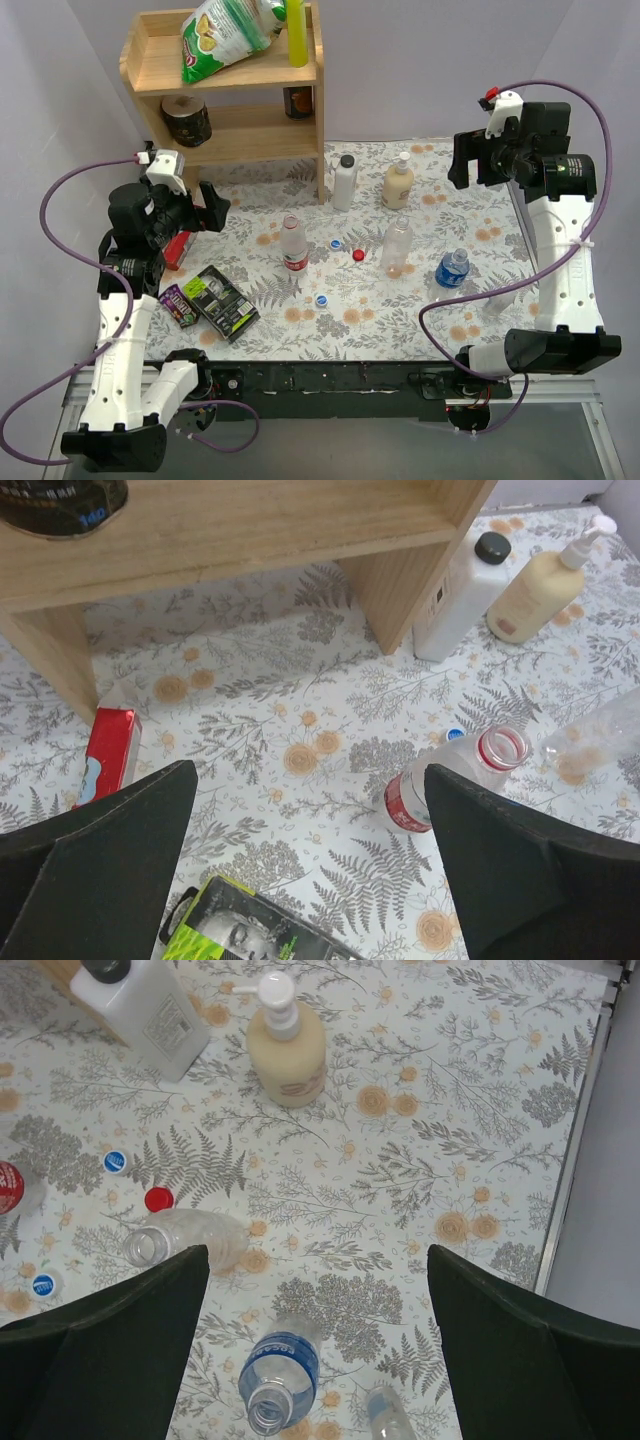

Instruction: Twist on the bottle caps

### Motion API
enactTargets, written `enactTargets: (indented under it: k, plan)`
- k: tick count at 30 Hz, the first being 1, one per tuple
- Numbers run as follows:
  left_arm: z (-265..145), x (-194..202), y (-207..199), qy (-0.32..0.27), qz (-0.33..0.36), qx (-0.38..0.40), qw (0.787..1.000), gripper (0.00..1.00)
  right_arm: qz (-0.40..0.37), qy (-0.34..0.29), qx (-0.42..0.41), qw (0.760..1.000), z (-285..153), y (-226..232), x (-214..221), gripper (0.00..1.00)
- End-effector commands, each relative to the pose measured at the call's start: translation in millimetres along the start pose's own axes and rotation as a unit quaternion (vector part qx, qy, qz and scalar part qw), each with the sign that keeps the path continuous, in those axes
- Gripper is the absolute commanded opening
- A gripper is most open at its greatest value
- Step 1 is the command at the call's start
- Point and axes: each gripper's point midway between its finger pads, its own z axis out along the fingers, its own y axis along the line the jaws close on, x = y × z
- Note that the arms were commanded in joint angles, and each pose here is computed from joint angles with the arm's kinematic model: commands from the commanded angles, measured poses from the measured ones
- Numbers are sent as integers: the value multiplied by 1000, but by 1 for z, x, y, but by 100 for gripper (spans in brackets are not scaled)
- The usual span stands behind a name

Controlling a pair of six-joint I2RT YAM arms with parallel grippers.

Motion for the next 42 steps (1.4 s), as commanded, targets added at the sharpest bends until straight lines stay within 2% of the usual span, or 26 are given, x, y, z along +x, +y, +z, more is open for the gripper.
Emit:
enactTargets:
  k: [1,5,8,10,12,14,15,19,22,25,29,30,34,42]
  plan:
    - [0,21,3,43,17,3,999,98,-61,-57,-48,995,-13,17,-17,96]
    - [-9,48,11,102,13,-19,994,98,-152,-96,-132,975,-20,45,-23,96]
    - [-21,60,5,140,26,-1,990,98,-203,-118,-226,945,-28,91,-27,93]
    - [-31,57,-1,134,39,8,990,98,-235,-115,-249,932,-20,113,-25,92]
    - [-38,59,-12,133,52,40,989,98,-285,-109,-285,909,-11,153,-19,93]
    - [-43,65,-18,137,59,59,987,98,-305,-111,-315,892,-11,189,-22,93]
    - [-42,71,-18,145,53,59,986,98,-296,-97,-331,891,1,200,-22,93]
    - [-30,109,-8,193,8,41,980,98,-291,-84,-400,865,10,245,-21,91]
    - [-26,95,-8,158,18,39,987,98,-319,-75,-436,838,16,276,-12,90]
    - [-27,93,-5,138,42,49,988,98,-342,-66,-493,797,13,311,9,90]
    - [-27,102,-2,145,48,48,987,98,-349,-65,-517,779,35,340,23,90]
    - [-27,103,-1,147,48,48,987,98,-352,-82,-518,775,42,347,19,91]
    - [-25,110,0,160,51,51,985,98,-349,-105,-518,774,64,364,17,93]
    - [-22,110,-12,168,44,99,980,98,-319,-79,-543,772,100,382,35,92]
